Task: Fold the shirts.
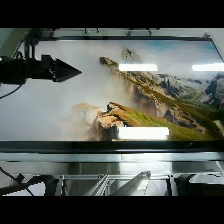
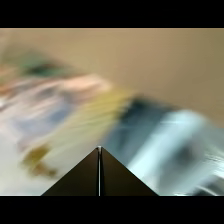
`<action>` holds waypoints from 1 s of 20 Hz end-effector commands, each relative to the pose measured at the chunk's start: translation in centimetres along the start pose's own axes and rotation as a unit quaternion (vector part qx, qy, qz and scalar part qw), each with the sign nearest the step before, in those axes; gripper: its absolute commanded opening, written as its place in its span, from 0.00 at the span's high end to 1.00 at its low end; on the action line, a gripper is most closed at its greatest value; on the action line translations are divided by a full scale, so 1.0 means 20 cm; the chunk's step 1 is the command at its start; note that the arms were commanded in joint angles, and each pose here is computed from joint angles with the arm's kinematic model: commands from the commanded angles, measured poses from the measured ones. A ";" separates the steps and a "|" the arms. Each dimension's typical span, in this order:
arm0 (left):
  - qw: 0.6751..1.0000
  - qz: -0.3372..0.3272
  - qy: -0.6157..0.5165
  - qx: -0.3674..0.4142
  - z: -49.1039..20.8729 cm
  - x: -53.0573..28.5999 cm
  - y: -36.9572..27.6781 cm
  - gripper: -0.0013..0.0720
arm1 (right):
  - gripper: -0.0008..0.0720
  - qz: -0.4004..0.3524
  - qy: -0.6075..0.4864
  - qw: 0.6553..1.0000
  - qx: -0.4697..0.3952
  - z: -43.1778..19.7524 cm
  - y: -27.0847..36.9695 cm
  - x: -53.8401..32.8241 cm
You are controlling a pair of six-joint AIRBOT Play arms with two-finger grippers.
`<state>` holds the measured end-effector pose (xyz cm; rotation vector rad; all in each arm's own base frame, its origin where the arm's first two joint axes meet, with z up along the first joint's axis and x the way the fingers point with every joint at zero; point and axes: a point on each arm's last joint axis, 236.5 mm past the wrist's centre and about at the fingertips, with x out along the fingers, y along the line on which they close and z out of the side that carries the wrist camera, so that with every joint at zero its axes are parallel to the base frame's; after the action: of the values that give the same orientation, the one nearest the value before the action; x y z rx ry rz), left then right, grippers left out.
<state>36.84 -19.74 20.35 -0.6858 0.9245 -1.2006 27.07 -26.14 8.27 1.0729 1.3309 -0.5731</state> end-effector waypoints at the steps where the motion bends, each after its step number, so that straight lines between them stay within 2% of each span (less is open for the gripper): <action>1: 0.997 0.067 0.033 0.029 -0.09 -0.07 -0.02 0.98 | 0.96 0.084 0.029 0.983 -0.159 -0.30 0.55 0.03; 5: 0.994 0.098 0.039 -0.029 -0.54 -0.01 0.05 0.98 | 0.96 0.109 0.003 0.959 -0.262 -0.83 0.85 0.39; 7: 0.990 0.115 0.032 -0.071 -0.81 0.03 0.15 0.98 | 0.96 0.122 0.030 0.943 -0.308 -1.22 0.80 0.61; 10: 0.983 0.135 0.017 -0.119 -1.13 0.07 0.29 0.95 | 0.96 0.181 0.059 0.903 -0.384 -1.72 0.68 0.86; 15: 0.982 0.142 0.009 -0.122 -1.28 0.09 0.31 0.95 | 0.96 0.233 0.085 0.892 -0.377 -1.90 0.72 0.87; 20: 0.985 0.146 -0.004 -0.091 -1.27 0.07 0.27 0.95 | 0.96 0.239 0.088 0.892 -0.372 -1.91 0.73 0.87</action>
<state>17.49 -19.21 3.33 -0.6892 1.1240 -0.8630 24.57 16.94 -0.06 0.7386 1.2280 0.3887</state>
